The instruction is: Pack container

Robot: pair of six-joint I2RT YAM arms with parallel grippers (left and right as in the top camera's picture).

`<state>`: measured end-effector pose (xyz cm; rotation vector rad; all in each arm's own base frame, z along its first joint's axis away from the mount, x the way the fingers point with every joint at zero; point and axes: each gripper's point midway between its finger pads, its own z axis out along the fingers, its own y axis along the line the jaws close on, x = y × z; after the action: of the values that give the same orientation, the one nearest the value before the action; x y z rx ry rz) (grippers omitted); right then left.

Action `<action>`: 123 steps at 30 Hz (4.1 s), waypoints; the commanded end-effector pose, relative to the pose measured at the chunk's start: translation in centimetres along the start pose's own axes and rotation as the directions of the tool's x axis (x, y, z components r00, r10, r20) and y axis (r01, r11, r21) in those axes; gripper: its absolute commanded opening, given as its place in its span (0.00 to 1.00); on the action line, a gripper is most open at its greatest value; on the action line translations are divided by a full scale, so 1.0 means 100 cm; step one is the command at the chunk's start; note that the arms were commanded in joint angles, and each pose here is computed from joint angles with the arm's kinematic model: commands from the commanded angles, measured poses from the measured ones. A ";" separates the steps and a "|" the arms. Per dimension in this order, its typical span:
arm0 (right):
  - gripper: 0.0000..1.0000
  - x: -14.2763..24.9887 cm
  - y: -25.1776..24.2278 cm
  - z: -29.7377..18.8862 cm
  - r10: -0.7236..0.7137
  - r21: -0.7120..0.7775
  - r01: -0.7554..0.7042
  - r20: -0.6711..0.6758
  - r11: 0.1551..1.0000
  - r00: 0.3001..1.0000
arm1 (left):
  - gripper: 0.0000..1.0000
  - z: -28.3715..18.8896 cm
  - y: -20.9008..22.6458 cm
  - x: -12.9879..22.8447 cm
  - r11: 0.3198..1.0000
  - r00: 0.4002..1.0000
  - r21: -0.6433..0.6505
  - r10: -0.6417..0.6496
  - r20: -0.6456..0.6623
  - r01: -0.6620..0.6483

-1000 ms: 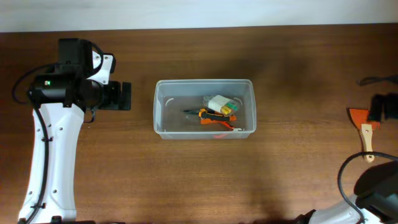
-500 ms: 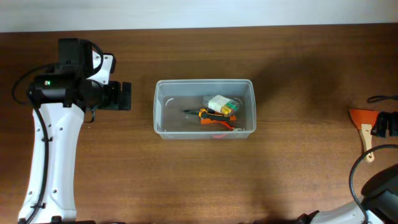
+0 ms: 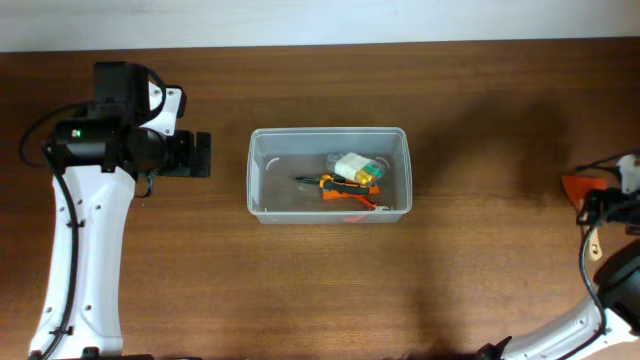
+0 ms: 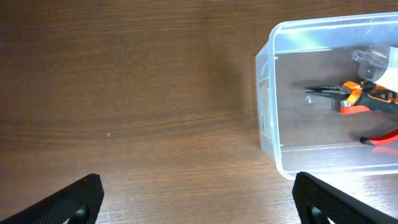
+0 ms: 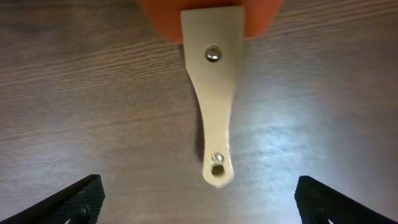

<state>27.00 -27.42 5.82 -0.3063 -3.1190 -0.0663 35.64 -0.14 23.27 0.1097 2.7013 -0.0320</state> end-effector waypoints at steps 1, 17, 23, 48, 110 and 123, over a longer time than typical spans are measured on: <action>0.99 -0.004 0.005 0.011 -0.051 0.032 0.053 -0.048 0.998 0.998 | 0.99 -0.005 0.002 -0.005 1.000 1.000 -0.006 0.000 0.018 0.000; 0.99 -0.004 -0.001 0.048 -0.068 0.073 0.080 -0.151 0.994 0.986 | 0.99 -0.005 0.002 -0.005 1.000 1.000 -0.007 0.000 0.018 0.000; 0.99 -0.008 -0.003 0.054 -0.068 0.078 0.080 -0.143 0.994 0.987 | 0.99 -0.005 0.002 -0.005 1.000 1.000 -0.006 0.000 0.018 0.000; 0.99 -0.024 0.002 0.058 -0.055 0.042 0.058 -0.063 0.997 0.996 | 0.99 -0.005 0.002 -0.005 1.000 1.000 -0.006 0.000 0.018 0.000; 0.99 -0.016 -0.003 0.065 -0.020 0.001 0.020 -0.050 1.000 0.999 | 0.99 -0.005 0.002 -0.005 1.000 1.000 -0.007 0.000 0.018 0.000; 0.99 -0.015 -0.005 0.065 -0.035 0.010 0.036 -0.055 0.999 0.998 | 0.99 -0.005 0.002 -0.005 1.000 1.000 -0.006 0.000 0.018 0.000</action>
<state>28.52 -28.39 0.14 -0.2612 -3.0839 -0.0248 35.64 -0.14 23.27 0.1097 2.7013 -0.0320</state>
